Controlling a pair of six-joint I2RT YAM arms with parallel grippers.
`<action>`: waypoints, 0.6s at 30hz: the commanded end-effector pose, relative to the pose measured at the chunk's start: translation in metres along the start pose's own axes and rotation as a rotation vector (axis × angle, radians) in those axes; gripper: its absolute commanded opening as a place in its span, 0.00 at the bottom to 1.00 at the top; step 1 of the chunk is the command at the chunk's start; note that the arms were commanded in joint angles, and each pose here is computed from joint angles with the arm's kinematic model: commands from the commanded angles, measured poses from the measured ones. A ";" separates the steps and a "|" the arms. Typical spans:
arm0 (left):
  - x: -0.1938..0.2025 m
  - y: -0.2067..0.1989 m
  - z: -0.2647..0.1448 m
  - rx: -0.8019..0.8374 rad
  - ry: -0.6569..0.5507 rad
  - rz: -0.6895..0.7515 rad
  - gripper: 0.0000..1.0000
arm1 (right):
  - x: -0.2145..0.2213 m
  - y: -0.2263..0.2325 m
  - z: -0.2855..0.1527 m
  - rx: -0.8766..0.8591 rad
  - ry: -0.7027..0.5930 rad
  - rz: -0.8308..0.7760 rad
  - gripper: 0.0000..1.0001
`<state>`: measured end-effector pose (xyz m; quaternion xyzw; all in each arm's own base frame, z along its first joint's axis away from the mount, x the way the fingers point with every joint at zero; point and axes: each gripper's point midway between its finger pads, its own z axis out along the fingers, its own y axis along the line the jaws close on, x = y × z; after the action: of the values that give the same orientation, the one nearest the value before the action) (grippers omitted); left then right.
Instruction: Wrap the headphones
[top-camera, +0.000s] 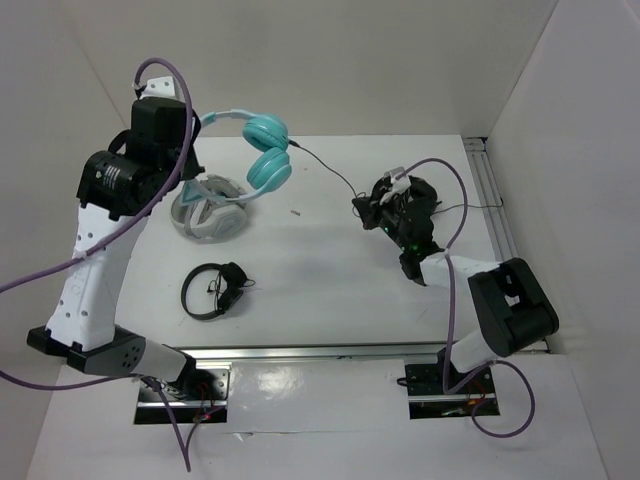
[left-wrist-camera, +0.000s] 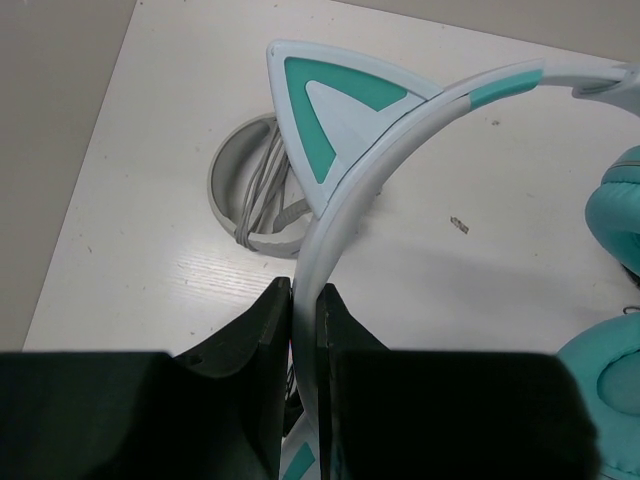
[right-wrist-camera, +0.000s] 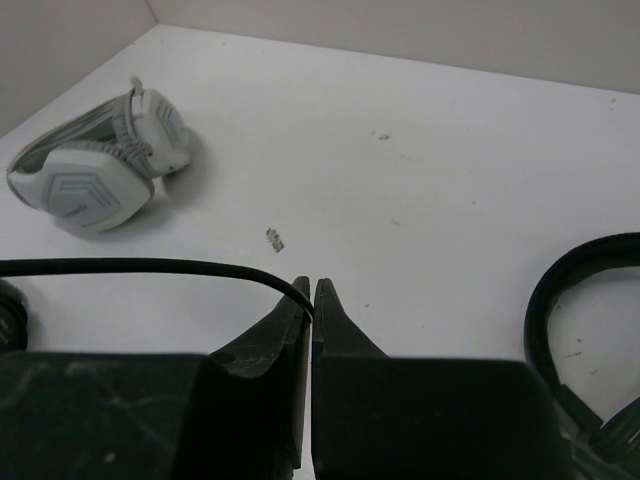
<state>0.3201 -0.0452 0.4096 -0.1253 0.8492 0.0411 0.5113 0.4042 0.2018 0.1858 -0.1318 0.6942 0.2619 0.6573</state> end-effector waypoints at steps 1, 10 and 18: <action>-0.029 -0.007 0.011 0.005 -0.084 -0.115 0.00 | -0.014 0.029 -0.014 -0.042 -0.053 -0.023 0.00; -0.012 -0.004 0.071 -0.167 -0.018 -0.201 0.00 | -0.005 0.090 -0.050 0.119 0.131 -0.155 0.00; 0.050 -0.050 0.124 -0.193 0.090 0.162 0.00 | -0.066 0.106 -0.080 0.342 0.115 -0.414 0.00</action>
<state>0.4001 -0.0499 0.3175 -0.1559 0.8721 0.1571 0.4364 0.2795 0.2848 0.2431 -0.2078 0.7238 0.1196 0.6470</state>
